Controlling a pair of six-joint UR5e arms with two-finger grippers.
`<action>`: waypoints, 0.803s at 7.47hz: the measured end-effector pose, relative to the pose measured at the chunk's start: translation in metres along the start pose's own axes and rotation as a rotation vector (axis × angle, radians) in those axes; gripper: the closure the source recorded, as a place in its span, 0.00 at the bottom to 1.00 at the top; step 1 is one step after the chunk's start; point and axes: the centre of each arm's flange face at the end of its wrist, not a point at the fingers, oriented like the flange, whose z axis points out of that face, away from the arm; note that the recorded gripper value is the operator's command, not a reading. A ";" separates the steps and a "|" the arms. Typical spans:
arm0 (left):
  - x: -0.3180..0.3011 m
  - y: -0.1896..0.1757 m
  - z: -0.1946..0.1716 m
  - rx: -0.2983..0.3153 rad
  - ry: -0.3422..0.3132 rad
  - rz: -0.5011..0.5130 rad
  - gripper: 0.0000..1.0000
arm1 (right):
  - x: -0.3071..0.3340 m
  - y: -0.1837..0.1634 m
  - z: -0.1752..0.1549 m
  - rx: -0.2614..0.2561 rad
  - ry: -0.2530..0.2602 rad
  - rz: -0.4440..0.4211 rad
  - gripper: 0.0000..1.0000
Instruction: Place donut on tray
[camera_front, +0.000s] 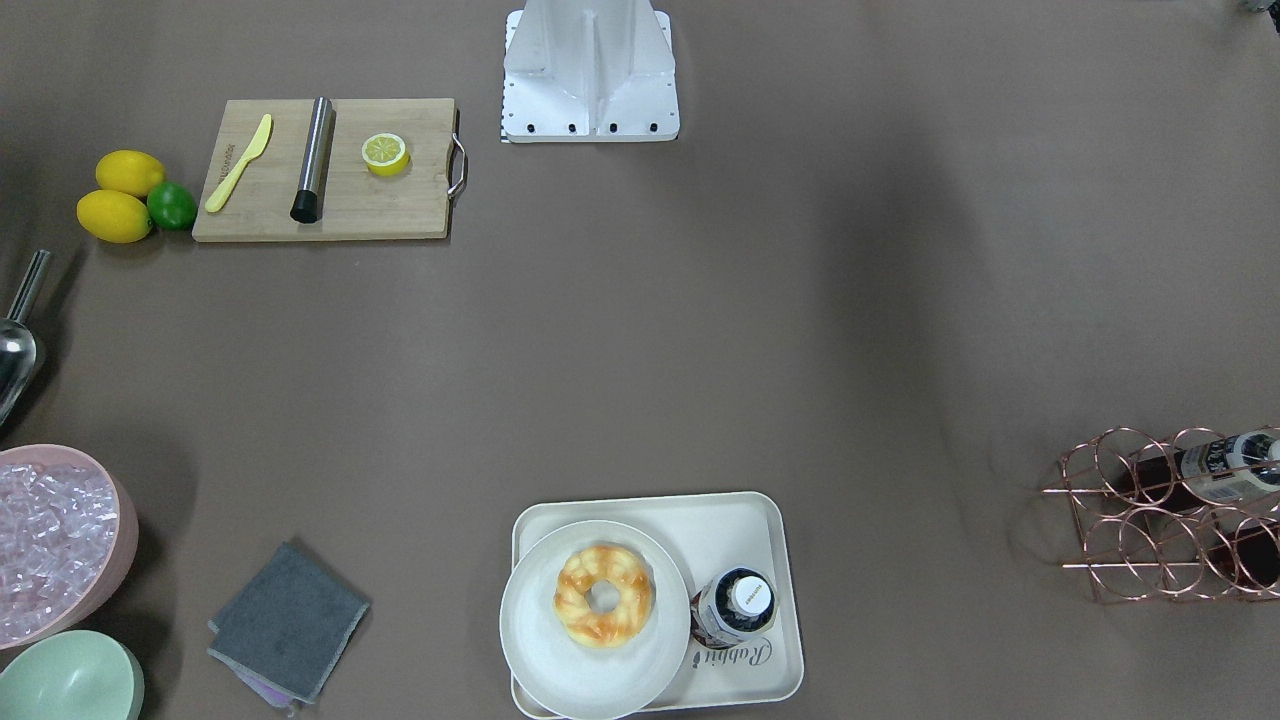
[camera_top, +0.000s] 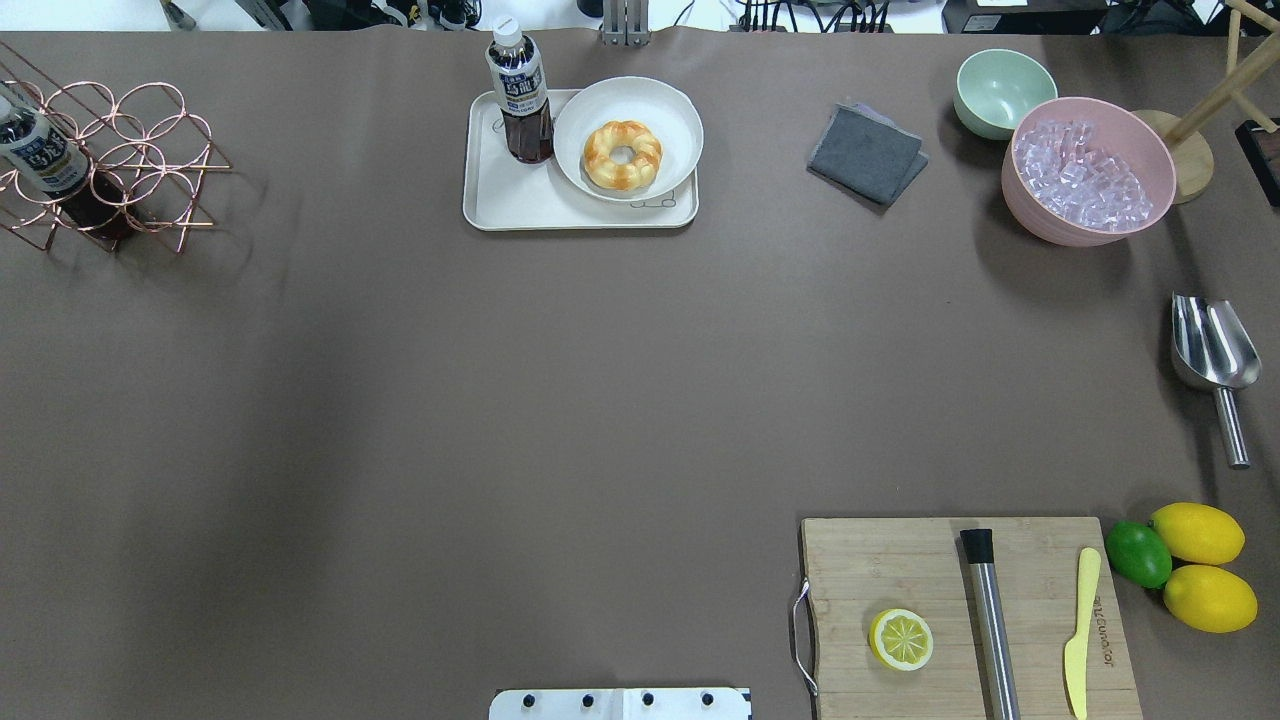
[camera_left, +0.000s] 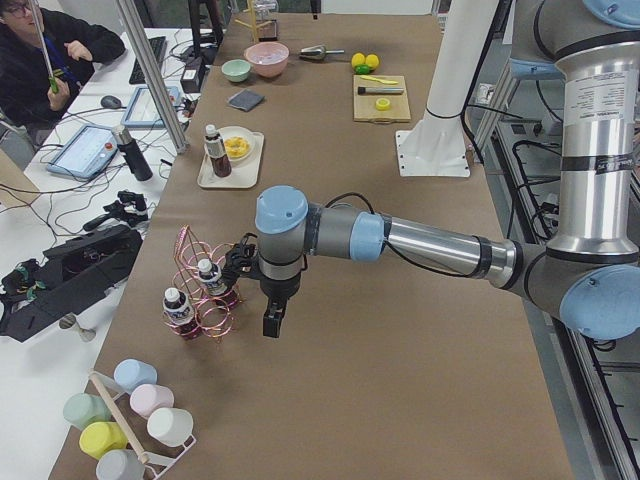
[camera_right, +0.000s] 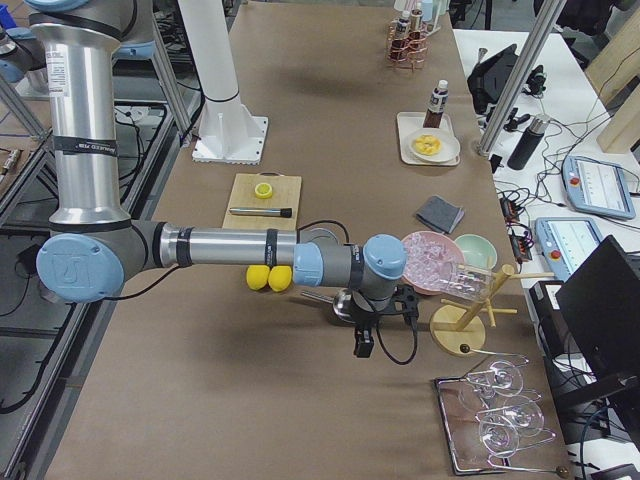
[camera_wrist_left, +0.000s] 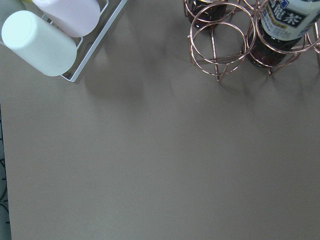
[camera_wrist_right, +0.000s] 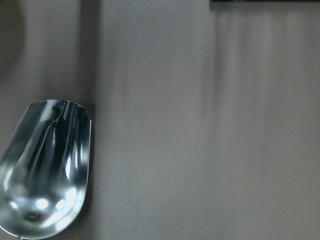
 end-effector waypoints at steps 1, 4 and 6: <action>0.001 -0.001 0.000 -0.001 0.000 0.002 0.02 | 0.005 0.002 0.002 -0.004 -0.003 0.011 0.00; 0.014 -0.009 0.010 -0.070 0.009 -0.010 0.02 | 0.013 0.007 0.003 -0.006 -0.006 0.029 0.00; 0.020 -0.020 0.003 -0.110 0.011 -0.037 0.02 | 0.014 0.008 0.004 -0.007 -0.007 0.030 0.00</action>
